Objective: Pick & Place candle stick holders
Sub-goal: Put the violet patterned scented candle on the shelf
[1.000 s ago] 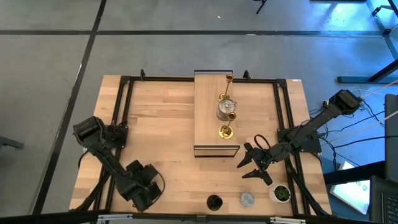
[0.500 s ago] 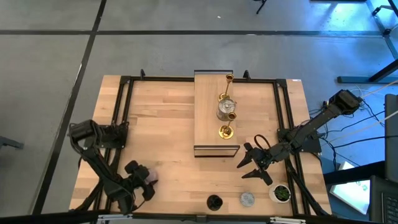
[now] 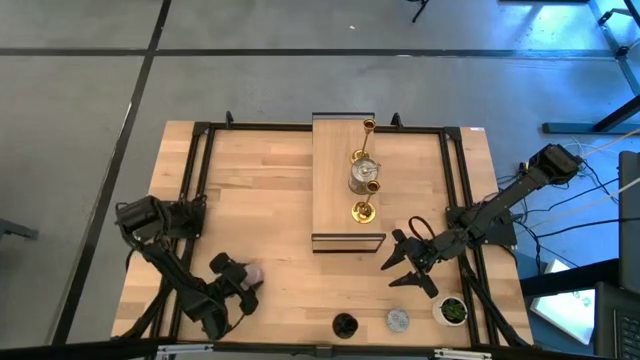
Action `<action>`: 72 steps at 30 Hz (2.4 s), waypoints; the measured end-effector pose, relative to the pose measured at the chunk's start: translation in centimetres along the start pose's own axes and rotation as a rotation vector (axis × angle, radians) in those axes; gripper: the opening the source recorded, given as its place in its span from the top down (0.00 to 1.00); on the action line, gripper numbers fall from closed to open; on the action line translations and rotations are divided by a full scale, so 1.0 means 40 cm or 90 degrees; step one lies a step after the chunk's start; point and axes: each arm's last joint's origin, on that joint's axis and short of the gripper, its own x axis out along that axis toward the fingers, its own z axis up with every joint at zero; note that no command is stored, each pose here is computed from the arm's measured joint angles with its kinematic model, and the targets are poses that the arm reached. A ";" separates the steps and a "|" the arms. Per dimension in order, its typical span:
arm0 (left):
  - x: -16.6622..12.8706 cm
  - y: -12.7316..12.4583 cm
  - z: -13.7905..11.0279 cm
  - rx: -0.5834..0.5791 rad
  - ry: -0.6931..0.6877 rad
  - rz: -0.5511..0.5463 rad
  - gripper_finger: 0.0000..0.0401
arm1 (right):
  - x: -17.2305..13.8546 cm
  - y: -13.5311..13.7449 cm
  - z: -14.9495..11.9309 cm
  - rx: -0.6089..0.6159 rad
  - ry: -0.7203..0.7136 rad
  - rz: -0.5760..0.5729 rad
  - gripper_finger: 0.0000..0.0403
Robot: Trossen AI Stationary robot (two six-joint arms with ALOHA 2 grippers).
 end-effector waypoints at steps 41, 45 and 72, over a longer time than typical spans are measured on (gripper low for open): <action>0.236 0.298 0.808 0.281 -0.057 -0.179 0.27 | 0.001 -0.008 0.007 -0.043 -0.016 -0.019 0.40; 0.305 0.309 0.852 0.302 -0.040 -0.204 0.27 | 0.001 -0.015 0.012 -0.040 -0.023 -0.027 0.40; 0.484 0.347 1.044 0.377 0.030 -0.209 0.26 | 0.003 -0.041 0.017 -0.049 -0.003 -0.031 0.40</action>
